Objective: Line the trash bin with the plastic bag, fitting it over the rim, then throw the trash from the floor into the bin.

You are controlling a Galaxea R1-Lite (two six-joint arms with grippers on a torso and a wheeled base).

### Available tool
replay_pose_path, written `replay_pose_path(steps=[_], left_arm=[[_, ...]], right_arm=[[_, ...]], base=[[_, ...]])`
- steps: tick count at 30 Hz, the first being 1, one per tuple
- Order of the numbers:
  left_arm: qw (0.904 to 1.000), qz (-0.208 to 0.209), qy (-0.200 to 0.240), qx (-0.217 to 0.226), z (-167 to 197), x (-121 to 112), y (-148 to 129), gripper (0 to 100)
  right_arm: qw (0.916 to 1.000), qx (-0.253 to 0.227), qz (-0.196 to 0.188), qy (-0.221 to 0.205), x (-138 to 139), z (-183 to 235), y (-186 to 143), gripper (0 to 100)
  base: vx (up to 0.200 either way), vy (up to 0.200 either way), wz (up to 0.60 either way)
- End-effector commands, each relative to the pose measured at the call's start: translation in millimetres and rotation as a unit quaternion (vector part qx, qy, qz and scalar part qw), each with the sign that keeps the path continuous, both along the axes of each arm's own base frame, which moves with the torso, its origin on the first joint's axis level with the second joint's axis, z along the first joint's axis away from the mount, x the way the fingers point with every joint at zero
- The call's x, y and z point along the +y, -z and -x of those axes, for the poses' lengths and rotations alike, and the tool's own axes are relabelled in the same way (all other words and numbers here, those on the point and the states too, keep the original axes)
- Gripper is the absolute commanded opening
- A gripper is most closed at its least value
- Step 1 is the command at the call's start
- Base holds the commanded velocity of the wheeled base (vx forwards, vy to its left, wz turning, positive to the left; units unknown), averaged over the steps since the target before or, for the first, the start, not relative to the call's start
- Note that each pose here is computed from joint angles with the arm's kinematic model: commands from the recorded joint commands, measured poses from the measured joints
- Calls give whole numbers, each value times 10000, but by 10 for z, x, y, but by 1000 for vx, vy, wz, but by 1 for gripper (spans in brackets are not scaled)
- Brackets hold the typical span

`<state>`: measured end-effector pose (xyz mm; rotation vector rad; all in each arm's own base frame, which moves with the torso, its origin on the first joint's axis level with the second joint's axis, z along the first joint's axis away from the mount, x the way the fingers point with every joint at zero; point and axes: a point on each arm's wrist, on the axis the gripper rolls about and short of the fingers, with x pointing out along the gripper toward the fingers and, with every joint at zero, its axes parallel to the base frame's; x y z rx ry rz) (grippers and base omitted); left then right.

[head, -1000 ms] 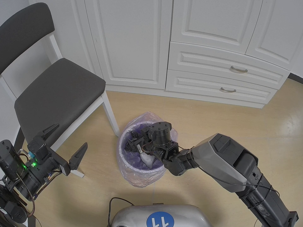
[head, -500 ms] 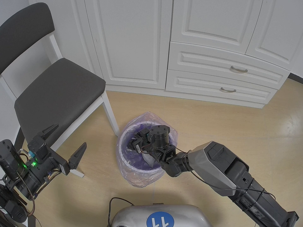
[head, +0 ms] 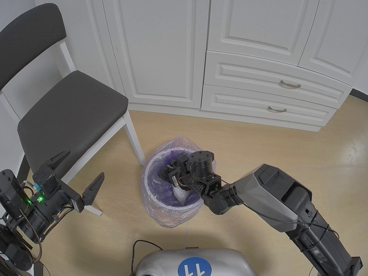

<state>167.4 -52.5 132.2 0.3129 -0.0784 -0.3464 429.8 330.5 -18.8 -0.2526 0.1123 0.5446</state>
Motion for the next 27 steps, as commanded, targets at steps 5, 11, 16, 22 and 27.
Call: replay_pose_path(steps=[5, 11, 16, 22, 27], left_arm=[[10000, -20, 7, 63, 34, 9, 26, 100], [10000, -20, 7, 63, 34, 9, 26, 100], [10000, -18, 7, 55, 36, 9, 23, 100], [10000, -13, 7, 41, 31, 8, 17, 100], [10000, 1, -1, 21, 34, 11, 10, 100]], right_arm=[[9998, 135, 151, -4, -138, 142, -134, 0], [9996, 172, 208, -9, -148, 155, -97, 0], [9996, 120, 235, -80, -97, 193, -122, 100], [9996, 123, 244, -73, -140, 272, -288, 100], [9996, 130, 262, -21, -281, 387, -508, 100]], base=[[0, 0, 0], [0, 0, 0], [0, 0, 0], [0, 0, 0], [0, 0, 0]])
